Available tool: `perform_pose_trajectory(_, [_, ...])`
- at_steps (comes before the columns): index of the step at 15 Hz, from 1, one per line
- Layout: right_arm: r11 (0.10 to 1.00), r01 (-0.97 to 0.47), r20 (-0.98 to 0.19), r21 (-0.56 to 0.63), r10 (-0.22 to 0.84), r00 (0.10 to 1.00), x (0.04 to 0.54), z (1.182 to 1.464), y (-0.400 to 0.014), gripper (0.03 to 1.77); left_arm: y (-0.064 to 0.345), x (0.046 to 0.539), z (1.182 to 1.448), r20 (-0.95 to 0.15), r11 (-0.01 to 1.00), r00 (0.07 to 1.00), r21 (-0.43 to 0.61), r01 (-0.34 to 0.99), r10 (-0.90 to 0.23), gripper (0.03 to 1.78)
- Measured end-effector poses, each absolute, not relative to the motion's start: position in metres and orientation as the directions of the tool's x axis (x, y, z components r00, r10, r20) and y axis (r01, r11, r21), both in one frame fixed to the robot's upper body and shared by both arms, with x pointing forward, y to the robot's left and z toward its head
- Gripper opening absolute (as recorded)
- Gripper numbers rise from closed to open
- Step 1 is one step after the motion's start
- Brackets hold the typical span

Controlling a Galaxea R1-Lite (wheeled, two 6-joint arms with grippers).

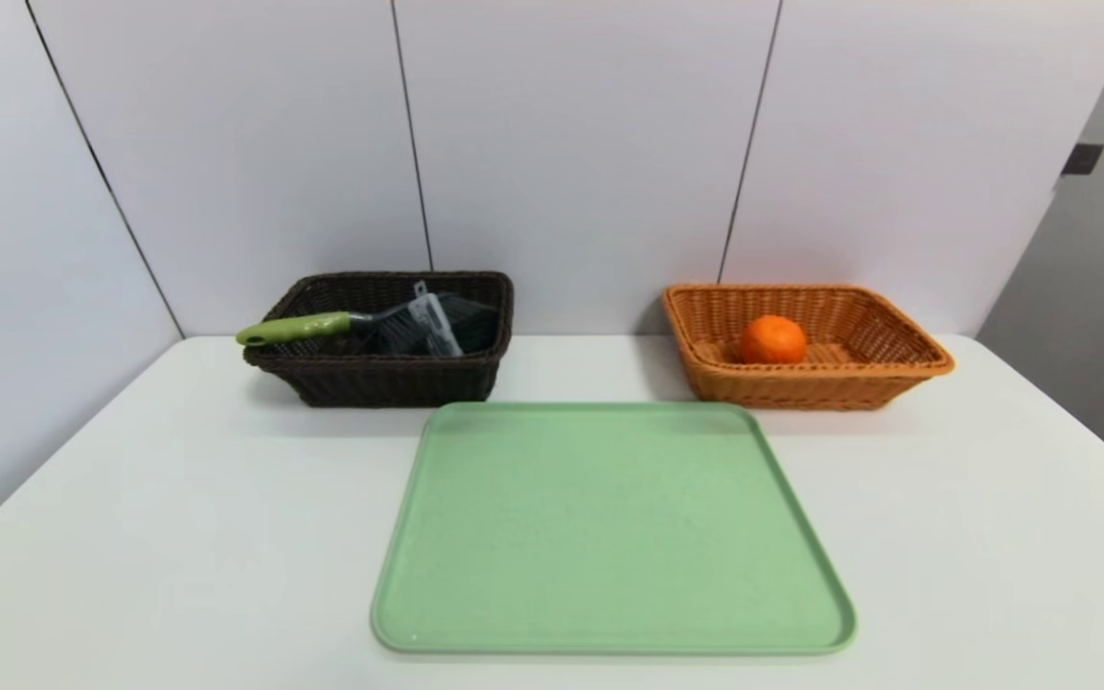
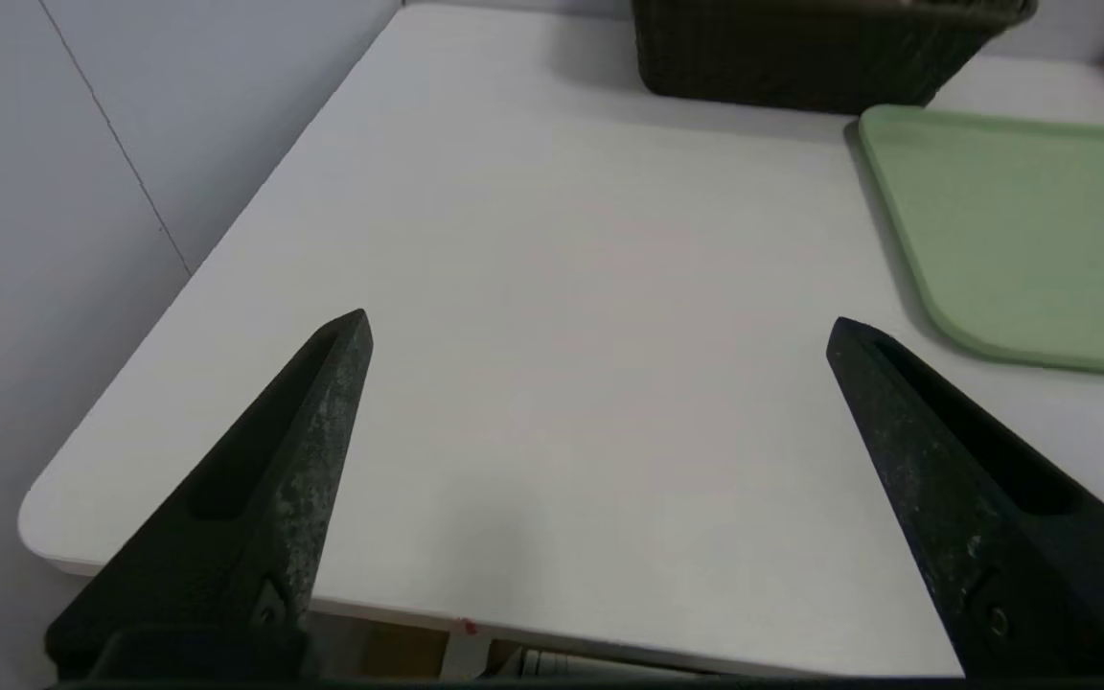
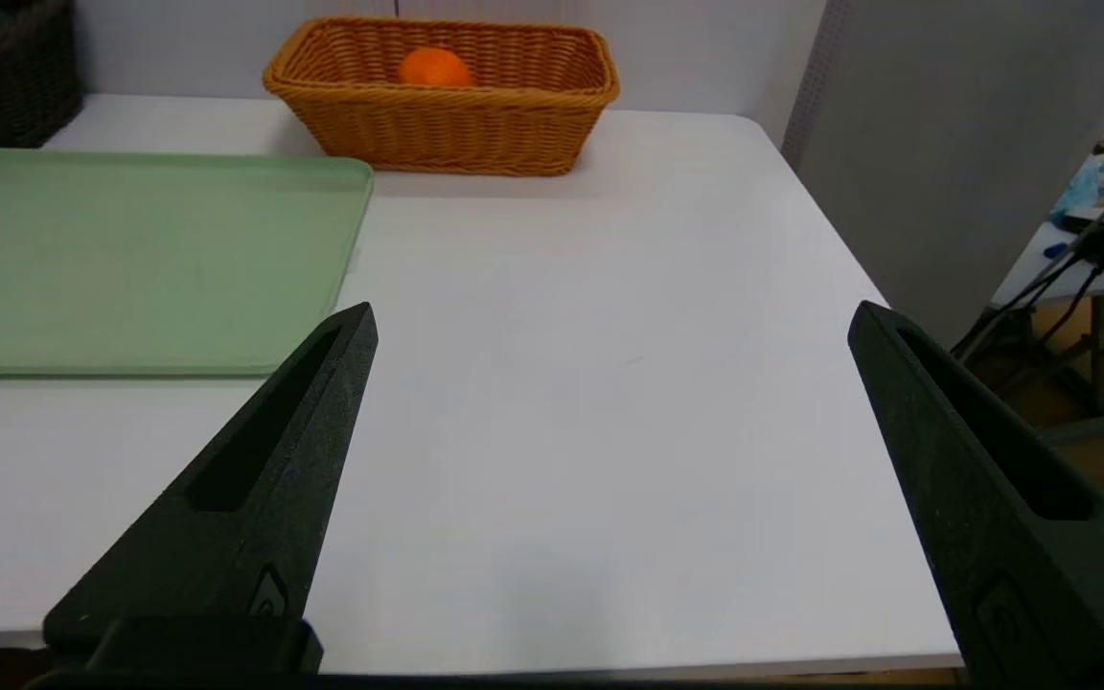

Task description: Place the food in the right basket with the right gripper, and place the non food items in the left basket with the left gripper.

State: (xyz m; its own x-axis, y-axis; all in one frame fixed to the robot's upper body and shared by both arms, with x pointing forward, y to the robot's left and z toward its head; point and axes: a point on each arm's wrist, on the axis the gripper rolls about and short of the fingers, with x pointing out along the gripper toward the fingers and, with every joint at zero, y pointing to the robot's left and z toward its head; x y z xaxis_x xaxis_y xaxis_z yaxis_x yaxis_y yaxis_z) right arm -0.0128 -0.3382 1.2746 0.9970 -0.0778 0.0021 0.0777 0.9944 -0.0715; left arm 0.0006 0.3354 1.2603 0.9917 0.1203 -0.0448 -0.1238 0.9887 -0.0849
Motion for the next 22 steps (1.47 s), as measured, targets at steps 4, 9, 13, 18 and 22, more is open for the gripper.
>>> perform_pose_trajectory(4, [0.992, 0.087, 0.112, -0.086, -0.077, 0.991, 0.009, 1.269, -0.338, 1.69, 0.336, 0.019, 1.261, 0.103, 0.985, 0.983, -0.098, -0.145, 0.155, 1.69])
perform_pose_trajectory(9, [0.975, 0.134, 0.313, -0.180, -0.072, 0.947, 0.050, 1.241, -0.338, 1.69, 0.337, 0.052, 1.234, 0.254, 0.984, 0.951, -0.063, -0.167, 0.177, 1.69])
perform_pose_trajectory(13, [0.963, 0.171, 0.406, -0.208, -0.074, 0.911, 0.059, 1.226, -0.338, 1.70, 0.337, 0.062, 1.219, 0.339, 0.986, 0.927, -0.009, -0.166, 0.159, 1.69])
perform_pose_trajectory(18, [0.983, 0.011, 0.075, -0.181, 0.003, 0.997, 0.069, 1.190, -0.336, 1.70, 0.334, 0.069, 1.192, 0.091, 0.999, 0.995, -0.017, -0.045, 0.046, 1.69])
perform_pose_trajectory(22, [0.998, -0.025, 0.002, -0.060, 0.025, 1.000, 0.069, 1.183, -0.336, 1.70, 0.334, 0.069, 1.183, 0.003, 0.999, 1.000, -0.035, -0.023, 0.023, 1.69])
